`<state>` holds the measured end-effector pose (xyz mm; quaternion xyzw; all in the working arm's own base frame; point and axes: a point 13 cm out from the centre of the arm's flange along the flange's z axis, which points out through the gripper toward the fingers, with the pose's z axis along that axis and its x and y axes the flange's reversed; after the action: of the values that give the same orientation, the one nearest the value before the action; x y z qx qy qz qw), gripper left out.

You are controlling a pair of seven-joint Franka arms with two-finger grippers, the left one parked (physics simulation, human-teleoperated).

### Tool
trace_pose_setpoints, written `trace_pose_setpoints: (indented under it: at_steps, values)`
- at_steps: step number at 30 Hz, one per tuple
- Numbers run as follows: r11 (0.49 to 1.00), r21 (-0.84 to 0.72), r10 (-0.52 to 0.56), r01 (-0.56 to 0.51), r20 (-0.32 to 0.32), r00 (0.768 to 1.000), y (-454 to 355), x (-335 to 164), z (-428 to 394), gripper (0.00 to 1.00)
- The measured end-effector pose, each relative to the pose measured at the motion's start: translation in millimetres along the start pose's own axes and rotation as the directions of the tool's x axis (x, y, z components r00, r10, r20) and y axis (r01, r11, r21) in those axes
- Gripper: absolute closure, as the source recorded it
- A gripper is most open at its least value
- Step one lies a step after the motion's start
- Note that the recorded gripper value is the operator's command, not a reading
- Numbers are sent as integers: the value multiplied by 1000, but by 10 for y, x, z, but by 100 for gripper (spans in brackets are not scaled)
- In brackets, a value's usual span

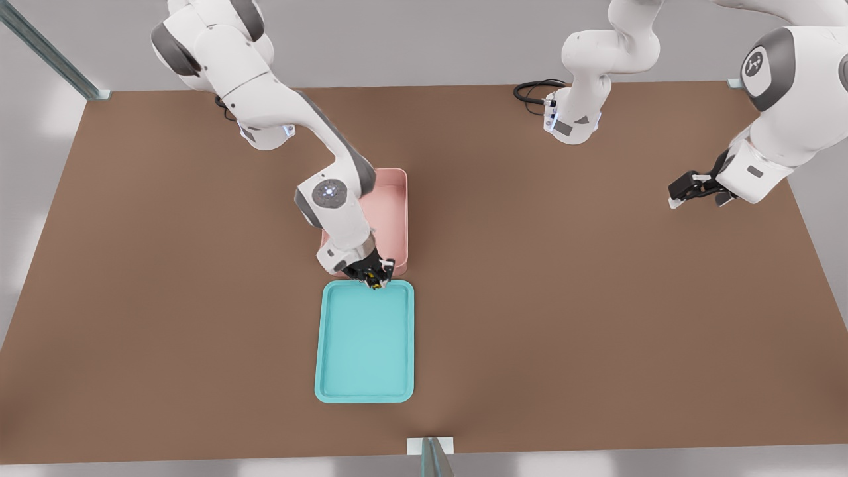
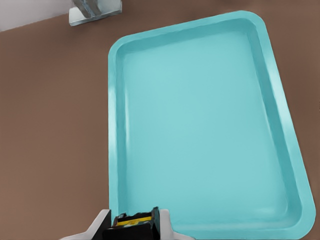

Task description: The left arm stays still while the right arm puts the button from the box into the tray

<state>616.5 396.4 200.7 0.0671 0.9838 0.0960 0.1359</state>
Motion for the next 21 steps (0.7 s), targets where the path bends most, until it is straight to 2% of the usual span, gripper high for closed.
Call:
trace_pose_setpoints:
  at_steps: [3,5,6,9,11,13,15,17,19,21]
  values:
    - [999,32,30,-30,12,999,-316,-795,696,56]
    - [999,46,21,-21,3,1000,-504,-1003,1142,54]
    - [999,42,11,-11,1,1000,-515,-1060,1260,0]
    - [1000,-3,10,-10,2,1000,-322,-1369,997,0]
    - [998,-56,-9,11,42,999,31,-1777,-166,0]
    - [997,-36,-60,62,55,997,102,-1833,-1549,0]
    - [997,44,-68,69,-19,997,-356,-1694,-2373,0]
    - [986,141,-68,85,-121,990,-842,-1348,-2800,0]
    - [978,209,23,18,-193,981,-1627,-1054,-3203,0]
    - [969,245,92,-33,-234,968,-2111,-841,-3341,0]
